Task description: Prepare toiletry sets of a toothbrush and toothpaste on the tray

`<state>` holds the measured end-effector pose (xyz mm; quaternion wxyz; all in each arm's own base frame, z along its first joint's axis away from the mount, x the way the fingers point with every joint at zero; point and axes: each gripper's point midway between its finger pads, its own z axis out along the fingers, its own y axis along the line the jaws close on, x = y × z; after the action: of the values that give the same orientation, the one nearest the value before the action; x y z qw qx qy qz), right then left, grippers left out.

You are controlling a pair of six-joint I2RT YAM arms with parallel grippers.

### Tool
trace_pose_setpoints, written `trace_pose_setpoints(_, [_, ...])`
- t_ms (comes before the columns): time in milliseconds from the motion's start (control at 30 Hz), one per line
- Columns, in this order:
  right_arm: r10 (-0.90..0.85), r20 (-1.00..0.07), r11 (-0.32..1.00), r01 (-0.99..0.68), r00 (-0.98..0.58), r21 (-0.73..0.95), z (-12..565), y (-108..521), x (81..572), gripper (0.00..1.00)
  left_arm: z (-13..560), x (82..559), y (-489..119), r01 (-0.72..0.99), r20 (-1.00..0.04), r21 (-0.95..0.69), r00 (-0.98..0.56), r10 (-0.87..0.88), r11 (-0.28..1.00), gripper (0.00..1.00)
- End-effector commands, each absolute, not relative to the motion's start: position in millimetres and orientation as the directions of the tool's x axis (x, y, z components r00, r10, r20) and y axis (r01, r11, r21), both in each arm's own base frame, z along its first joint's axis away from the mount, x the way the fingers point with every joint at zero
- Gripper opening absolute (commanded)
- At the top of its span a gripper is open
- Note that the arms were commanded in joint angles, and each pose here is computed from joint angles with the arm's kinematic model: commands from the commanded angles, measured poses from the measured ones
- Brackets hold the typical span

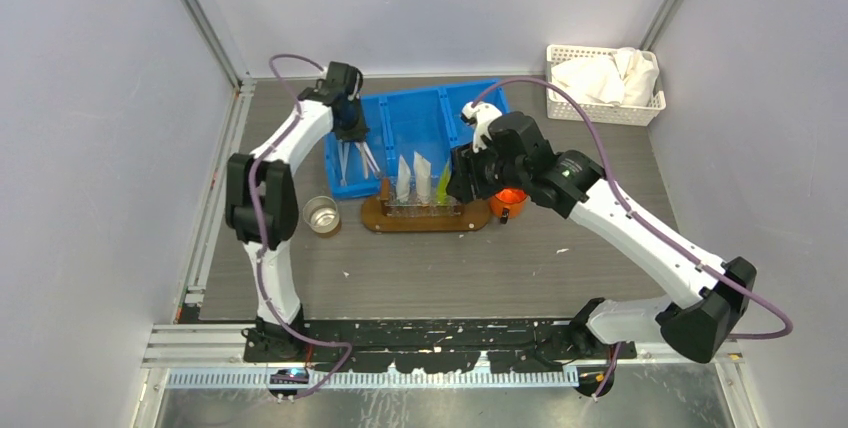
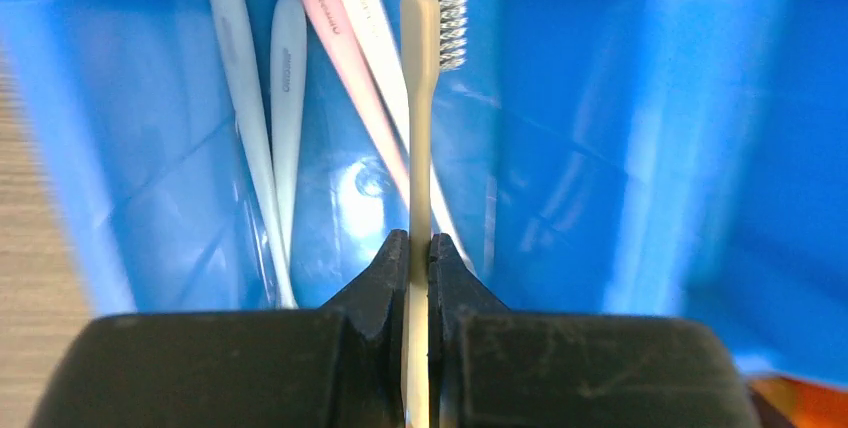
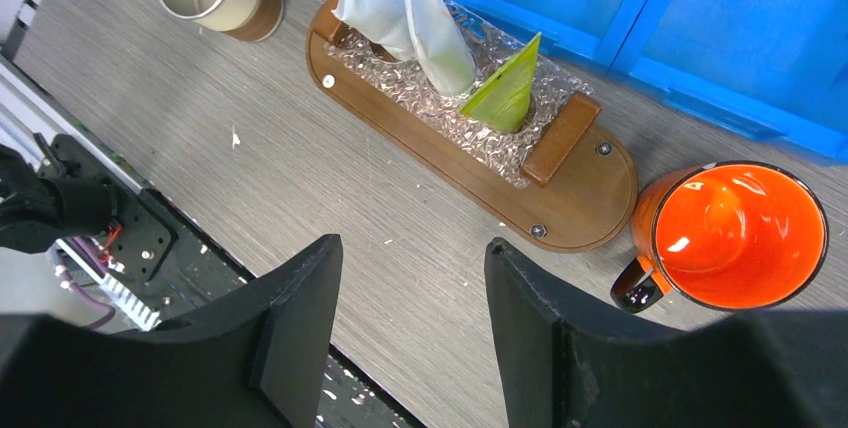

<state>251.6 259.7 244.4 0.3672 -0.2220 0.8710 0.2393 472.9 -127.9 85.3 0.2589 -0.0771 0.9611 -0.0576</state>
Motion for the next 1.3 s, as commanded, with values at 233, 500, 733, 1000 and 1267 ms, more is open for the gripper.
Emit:
trace_pose_setpoints(233, [-0.037, -0.833, 0.786, -0.531, -0.552, 0.317, 277, 249, 247, 0.62, 323, 428, -161, 0.082, -0.707, -0.571, -0.555, -0.438, 0.817, 0.01])
trace_pose_setpoints(500, [0.036, -0.865, 0.731, -0.577, -0.500, 0.364, 312, 254, 240, 0.63, 371, 347, -213, 0.403, -0.620, -0.775, -0.633, -0.464, 0.486, 0.01])
trace_pose_setpoints(733, [0.054, -0.879, 0.625, -0.670, -0.474, 0.400, 343, 270, 226, 0.64, 392, 291, -243, 0.628, -0.673, -0.737, -0.643, -0.365, 0.252, 0.02])
trace_pose_setpoints(1000, [0.171, -0.906, 0.644, -0.652, -0.387, 0.401, 375, 274, 249, 0.62, 402, 215, -266, 0.799, -0.787, -0.598, -0.573, -0.230, 0.054, 0.06])
trace_pose_setpoints(1267, [0.360, -0.883, 0.574, -0.674, -0.302, 0.465, 418, 282, 259, 0.55, 377, 172, -281, 0.839, -0.835, -0.543, -0.539, -0.114, 0.011, 0.08])
